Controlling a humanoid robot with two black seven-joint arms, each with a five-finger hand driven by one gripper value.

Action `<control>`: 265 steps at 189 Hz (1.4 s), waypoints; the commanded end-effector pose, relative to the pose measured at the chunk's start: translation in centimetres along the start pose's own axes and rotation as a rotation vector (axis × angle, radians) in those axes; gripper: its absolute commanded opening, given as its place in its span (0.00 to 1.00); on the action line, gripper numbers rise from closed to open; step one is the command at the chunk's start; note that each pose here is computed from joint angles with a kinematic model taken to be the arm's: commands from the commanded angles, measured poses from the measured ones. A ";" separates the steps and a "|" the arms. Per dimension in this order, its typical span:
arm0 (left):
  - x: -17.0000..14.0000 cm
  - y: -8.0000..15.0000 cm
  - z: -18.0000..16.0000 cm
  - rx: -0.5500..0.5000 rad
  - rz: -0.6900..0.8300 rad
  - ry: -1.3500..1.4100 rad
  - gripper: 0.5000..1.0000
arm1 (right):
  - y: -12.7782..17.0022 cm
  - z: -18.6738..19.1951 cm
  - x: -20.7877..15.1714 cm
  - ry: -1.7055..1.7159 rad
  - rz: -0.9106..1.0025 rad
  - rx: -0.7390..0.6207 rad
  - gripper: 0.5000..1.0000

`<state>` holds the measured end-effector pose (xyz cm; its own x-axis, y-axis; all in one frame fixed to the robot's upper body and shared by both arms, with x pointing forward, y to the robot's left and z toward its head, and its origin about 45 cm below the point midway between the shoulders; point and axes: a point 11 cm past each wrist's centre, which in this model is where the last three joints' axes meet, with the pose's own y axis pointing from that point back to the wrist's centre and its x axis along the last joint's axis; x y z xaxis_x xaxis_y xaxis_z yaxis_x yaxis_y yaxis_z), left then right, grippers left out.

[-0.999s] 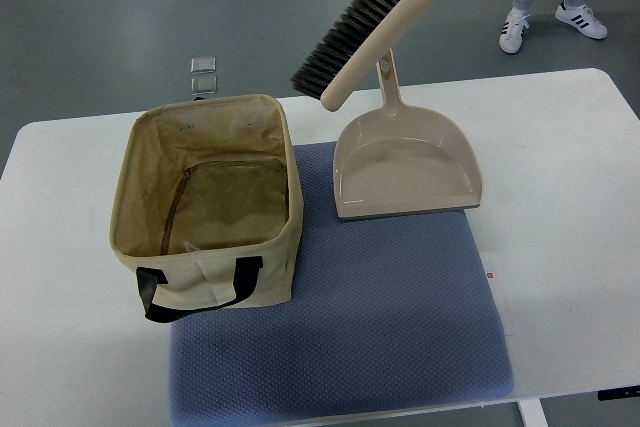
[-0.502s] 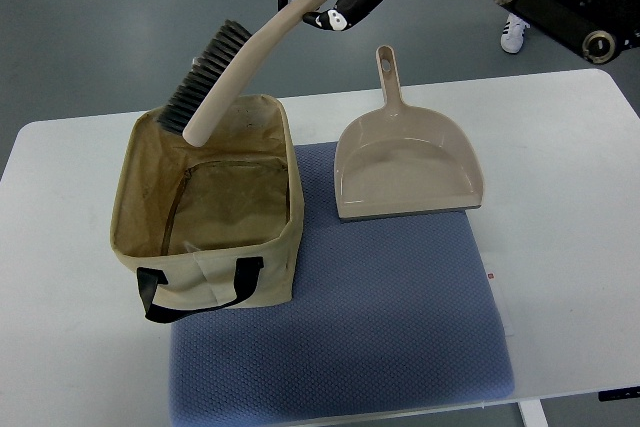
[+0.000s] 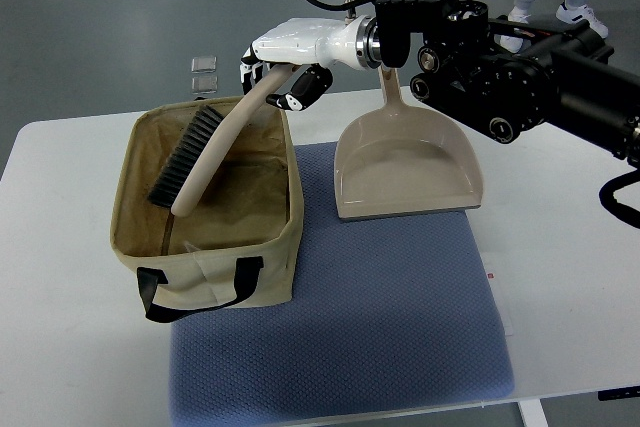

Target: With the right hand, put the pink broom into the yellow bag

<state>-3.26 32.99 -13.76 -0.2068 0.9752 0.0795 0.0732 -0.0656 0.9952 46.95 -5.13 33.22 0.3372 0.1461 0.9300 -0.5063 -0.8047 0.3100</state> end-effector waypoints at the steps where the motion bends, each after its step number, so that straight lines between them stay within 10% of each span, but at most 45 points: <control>1: 0.0 0.0 0.0 0.000 0.001 0.000 1.00 | 0.2 0.1 0.1 -0.010 0.014 0.003 0.57; 126: 0.0 0.0 0.0 -0.001 0.001 0.000 1.00 | 7.4 6.1 3.5 -0.442 0.354 -0.017 0.79; 265: 0.0 0.0 0.0 0.000 0.001 0.000 1.00 | 18.9 19.3 -11.5 -1.668 1.199 -0.168 0.85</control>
<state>-3.25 33.00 -13.76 -0.2068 0.9751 0.0797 0.0728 -0.0659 0.9952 49.29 -32.33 26.05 0.0928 -0.9589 -0.2681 -0.9913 -0.0638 -0.1149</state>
